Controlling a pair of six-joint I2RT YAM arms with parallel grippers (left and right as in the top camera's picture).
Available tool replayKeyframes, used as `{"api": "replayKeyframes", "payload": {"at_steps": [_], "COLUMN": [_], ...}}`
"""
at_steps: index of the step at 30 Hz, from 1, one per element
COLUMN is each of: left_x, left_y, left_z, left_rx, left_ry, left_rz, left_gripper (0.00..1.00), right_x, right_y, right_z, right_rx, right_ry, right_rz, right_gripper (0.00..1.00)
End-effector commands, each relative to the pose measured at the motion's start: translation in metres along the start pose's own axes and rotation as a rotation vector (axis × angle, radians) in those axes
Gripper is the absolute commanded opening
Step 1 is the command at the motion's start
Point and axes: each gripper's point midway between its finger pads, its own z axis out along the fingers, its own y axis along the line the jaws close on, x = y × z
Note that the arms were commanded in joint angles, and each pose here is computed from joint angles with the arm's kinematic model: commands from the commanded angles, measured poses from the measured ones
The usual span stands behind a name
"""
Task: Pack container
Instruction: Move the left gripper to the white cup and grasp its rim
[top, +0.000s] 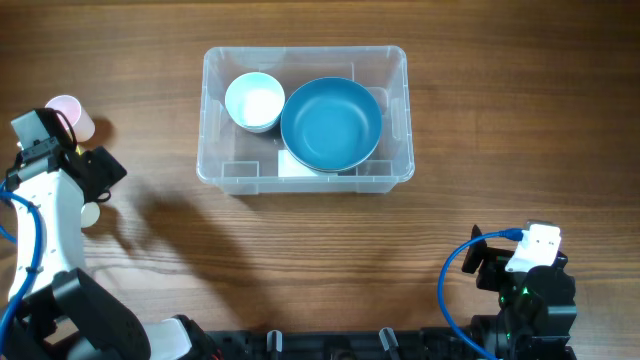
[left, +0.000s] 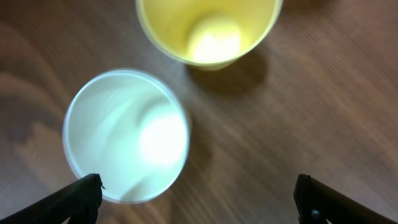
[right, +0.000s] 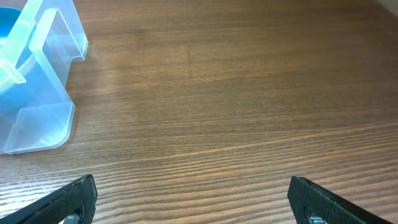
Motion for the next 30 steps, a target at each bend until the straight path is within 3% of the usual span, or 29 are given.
{"api": "replayKeyframes", "payload": {"at_steps": [1, 9, 10, 13, 16, 25, 30], "left_x": [0.002, 0.015, 0.017, 0.017, 0.017, 0.011, 0.004], "left_y": [-0.015, -0.019, -0.019, -0.019, -0.019, -0.016, -0.015], "left_z": [0.012, 0.046, 0.048, 0.049, 0.048, 0.038, 0.026], "left_rx": [0.075, 0.06, 0.058, 0.057, 0.057, 0.049, 0.055], "left_ry": [0.018, 0.1, 0.108, 0.108, 0.111, 0.08, 0.039], "left_rz": [0.088, 0.103, 0.104, 0.104, 0.104, 0.1, 0.093], "left_gripper": [0.98, 0.93, 0.89, 0.63, 0.5, 0.22, 0.15], "right_x": [-0.003, -0.003, -0.003, -0.003, -0.003, -0.003, -0.003], "right_y": [-0.001, -0.001, -0.001, -0.001, -0.001, -0.001, -0.001], "right_z": [-0.002, -0.002, -0.002, -0.002, -0.002, -0.002, -0.002], "right_rx": [0.005, 0.005, 0.005, 0.005, 0.005, 0.005, 0.005], "right_ry": [-0.011, -0.01, -0.01, -0.01, -0.01, -0.01, -0.01], "right_rz": [-0.012, -0.012, -0.012, -0.013, -0.013, -0.013, -0.012], "right_gripper": [1.0, 1.0, 1.0, 1.0, 1.0, 1.0, 1.0]}}
